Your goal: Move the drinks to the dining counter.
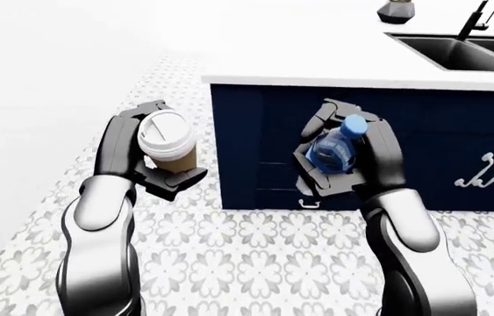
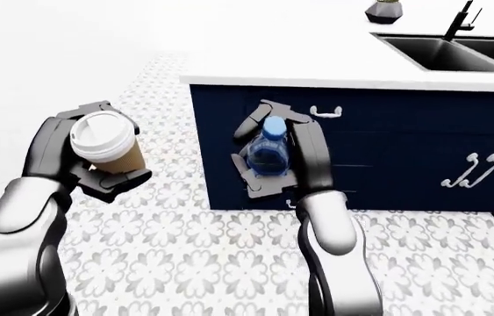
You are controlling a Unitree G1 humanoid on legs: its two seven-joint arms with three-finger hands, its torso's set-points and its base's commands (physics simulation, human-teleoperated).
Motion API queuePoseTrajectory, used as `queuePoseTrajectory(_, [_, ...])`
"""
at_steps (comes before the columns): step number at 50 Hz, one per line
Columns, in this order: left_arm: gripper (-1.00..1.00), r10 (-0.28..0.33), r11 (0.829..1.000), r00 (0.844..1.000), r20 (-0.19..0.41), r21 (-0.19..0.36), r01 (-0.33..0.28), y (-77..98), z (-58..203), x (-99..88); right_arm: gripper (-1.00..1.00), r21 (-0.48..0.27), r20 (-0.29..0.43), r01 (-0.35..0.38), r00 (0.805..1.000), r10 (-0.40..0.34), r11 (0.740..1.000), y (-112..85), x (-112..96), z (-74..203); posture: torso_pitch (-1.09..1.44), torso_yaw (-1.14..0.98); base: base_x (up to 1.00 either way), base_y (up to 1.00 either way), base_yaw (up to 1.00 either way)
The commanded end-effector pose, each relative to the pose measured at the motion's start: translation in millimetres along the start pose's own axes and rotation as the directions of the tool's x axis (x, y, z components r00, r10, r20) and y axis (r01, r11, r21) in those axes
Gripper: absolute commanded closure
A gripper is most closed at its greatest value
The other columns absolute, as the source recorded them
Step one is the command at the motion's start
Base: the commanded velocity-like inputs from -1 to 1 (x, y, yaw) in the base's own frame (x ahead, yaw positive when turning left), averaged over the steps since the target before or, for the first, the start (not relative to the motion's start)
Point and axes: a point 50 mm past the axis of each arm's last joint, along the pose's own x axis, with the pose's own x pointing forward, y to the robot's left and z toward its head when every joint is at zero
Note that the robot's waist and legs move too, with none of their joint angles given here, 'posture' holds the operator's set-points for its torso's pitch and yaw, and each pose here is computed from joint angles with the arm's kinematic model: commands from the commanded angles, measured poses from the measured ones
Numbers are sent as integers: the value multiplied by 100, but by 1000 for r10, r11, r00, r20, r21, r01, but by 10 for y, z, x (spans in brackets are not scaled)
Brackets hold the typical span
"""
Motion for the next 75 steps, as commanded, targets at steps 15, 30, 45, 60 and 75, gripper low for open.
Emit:
queuePoseTrajectory(15, [100,-4,1000,995,98,8,3,-3,147,-27,100,-10,141,44,989,-42,999,-49,-46,229,0,0,0,-58,0])
queuePoseTrajectory(30, [100,1,1000,994,107,6,-1,28,185,-30,100,-35,153,45,988,-39,998,-43,0,286,0,0,0,0,0])
queuePoseTrajectory(45, [100,-7,1000,991,132,16,5,52,365,13,100,-56,166,44,986,-34,998,-46,85,430,0,0,5,0,0])
queuePoseTrajectory(60, [100,-18,999,987,157,31,14,30,528,54,100,-50,180,56,983,-46,997,-76,111,487,0,0,22,0,0])
queuePoseTrajectory(75, [100,-22,999,985,170,36,16,28,596,56,100,-44,194,63,980,-53,997,-86,100,539,0,0,39,0,0])
